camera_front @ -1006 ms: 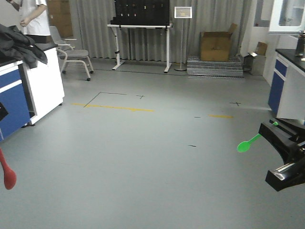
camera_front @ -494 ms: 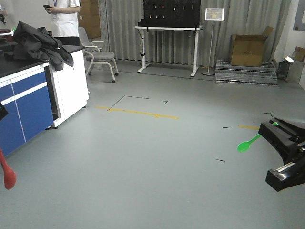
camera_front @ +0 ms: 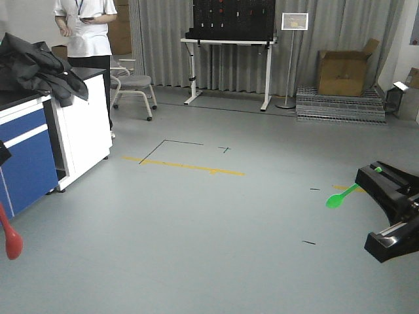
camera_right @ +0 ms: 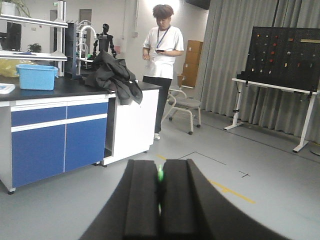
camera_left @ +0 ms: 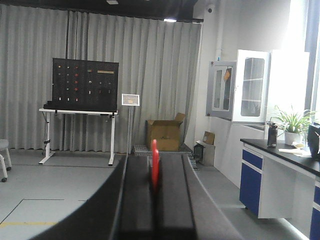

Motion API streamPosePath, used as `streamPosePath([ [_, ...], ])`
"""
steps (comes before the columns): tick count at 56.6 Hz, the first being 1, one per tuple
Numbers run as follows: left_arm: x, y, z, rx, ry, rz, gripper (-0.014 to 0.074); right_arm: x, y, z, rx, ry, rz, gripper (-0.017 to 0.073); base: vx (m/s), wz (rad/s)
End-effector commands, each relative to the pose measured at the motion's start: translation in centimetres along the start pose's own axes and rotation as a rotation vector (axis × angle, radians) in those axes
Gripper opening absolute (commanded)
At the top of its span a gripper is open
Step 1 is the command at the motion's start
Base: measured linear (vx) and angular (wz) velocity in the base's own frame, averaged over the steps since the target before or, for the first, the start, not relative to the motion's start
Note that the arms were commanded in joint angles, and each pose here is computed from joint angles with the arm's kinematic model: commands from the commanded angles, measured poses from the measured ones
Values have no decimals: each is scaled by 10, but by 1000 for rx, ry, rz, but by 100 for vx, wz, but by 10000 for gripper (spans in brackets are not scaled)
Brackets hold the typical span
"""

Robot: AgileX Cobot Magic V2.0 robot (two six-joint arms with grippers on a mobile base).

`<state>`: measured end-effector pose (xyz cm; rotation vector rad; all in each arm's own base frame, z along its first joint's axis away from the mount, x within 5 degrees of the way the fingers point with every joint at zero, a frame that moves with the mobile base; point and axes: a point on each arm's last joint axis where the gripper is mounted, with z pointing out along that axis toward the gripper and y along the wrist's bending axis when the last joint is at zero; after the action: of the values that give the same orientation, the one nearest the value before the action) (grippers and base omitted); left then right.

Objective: Sort red and green spoons into left cabinet
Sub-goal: 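Drive the base across the room toward the white cabinet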

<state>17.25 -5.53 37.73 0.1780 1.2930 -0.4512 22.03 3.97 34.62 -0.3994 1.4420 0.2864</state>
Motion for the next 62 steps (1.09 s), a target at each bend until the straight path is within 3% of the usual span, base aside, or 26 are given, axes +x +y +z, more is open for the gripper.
streamPosePath([
  [1, -17, -5, 0, 37, -102, -16, -6, -17, 2, -2, -18, -85, 7, -8, 43, -8],
  [62, -17, -5, 0, 38, -102, -16, -6, -17, 2, -2, -18, -85, 7, -8, 47, -18],
])
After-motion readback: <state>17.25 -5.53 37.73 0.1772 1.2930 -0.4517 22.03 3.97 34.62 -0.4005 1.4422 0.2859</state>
